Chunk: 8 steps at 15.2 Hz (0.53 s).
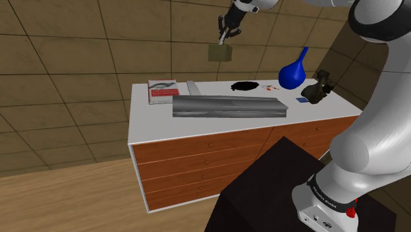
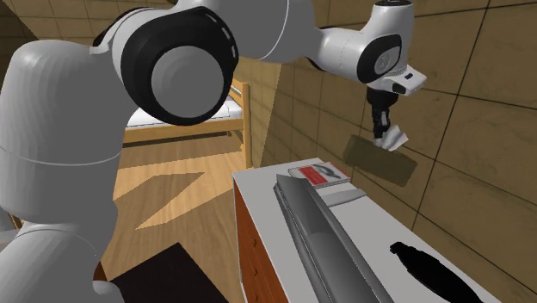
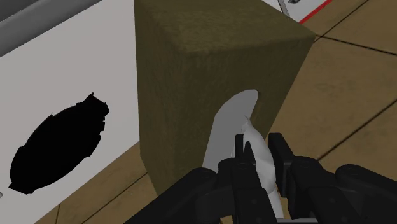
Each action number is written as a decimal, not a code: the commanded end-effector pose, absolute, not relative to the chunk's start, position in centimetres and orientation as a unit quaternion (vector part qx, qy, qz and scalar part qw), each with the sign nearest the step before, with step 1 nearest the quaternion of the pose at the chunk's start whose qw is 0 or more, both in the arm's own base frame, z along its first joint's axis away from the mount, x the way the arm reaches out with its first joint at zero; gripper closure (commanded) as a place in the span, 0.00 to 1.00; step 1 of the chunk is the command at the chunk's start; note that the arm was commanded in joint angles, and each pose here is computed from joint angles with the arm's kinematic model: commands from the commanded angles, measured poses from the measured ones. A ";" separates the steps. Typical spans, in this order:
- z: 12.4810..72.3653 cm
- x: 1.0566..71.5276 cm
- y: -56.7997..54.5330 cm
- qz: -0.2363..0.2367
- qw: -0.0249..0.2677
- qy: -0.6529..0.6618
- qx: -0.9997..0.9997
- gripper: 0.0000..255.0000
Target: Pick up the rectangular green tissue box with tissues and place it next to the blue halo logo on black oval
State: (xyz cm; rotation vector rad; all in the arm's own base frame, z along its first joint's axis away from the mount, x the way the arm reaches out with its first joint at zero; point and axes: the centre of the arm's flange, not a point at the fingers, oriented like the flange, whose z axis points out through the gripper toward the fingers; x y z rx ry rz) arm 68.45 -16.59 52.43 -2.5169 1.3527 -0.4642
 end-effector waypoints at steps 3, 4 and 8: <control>50.4 68.5 -16.7 -0.159 0.123 0.463 -0.863 1.00; 49.9 68.5 -16.7 -0.159 0.123 0.463 -0.863 1.00; 47.8 68.5 -16.7 -0.159 0.123 0.463 -0.863 1.00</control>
